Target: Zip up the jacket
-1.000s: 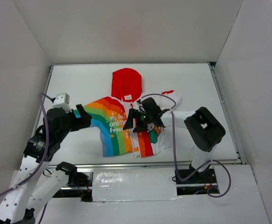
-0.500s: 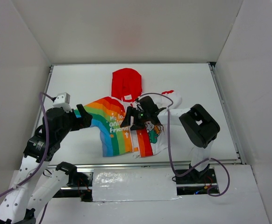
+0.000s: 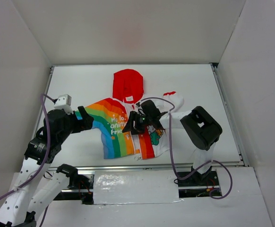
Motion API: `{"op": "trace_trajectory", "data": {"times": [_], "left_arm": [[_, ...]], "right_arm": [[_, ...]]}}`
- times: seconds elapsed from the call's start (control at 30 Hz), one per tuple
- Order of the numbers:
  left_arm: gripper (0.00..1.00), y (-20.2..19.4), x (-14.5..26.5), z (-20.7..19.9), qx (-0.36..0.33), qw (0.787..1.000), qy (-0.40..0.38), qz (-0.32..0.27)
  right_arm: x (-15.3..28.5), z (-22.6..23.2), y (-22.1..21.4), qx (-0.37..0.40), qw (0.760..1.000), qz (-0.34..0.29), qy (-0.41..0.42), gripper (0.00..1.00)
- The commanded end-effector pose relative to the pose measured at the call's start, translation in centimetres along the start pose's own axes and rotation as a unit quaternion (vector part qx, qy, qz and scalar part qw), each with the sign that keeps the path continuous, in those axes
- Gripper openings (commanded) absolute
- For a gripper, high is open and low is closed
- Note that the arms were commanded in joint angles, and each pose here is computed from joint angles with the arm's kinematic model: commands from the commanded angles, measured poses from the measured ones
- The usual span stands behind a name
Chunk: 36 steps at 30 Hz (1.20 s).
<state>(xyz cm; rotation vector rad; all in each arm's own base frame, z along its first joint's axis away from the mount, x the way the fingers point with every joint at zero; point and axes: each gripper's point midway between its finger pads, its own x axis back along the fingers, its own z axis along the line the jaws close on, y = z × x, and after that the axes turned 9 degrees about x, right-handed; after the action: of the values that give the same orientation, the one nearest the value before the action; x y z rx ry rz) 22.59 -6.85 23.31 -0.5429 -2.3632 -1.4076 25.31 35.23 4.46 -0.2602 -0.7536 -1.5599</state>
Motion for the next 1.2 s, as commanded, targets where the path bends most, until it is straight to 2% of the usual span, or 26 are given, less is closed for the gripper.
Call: {"op": "trace_trajectory", "data": {"times": [0.0, 0.13, 0.6, 0.8, 1.17], "left_arm": [[0.99, 1.0, 0.1, -0.6, -0.009, 1.000, -0.017, -0.019], [0.99, 1.0, 0.1, -0.7, -0.009, 1.000, -0.018, -0.019], [0.99, 0.7, -0.3, -0.9, -0.013, 1.000, -0.023, -0.010], [0.99, 0.7, -0.3, -0.9, -0.012, 1.000, -0.024, -0.010], [0.99, 0.7, -0.2, -0.8, -0.012, 1.000, -0.024, -0.012]], "right_arm": [[0.3, 2.2, 0.2, 0.015, 0.999, -0.011, 0.040, 0.61], [0.7, 2.6, -0.9, 0.020, 0.999, -0.007, 0.042, 0.58], [2.2, 1.8, -3.8, 0.017, 0.999, -0.002, 0.037, 0.61], [1.9, 1.1, -4.9, 0.014, 0.999, 0.009, 0.036, 0.62], [1.2, 1.3, -6.0, 0.009, 0.999, 0.025, 0.046, 0.58]]}}
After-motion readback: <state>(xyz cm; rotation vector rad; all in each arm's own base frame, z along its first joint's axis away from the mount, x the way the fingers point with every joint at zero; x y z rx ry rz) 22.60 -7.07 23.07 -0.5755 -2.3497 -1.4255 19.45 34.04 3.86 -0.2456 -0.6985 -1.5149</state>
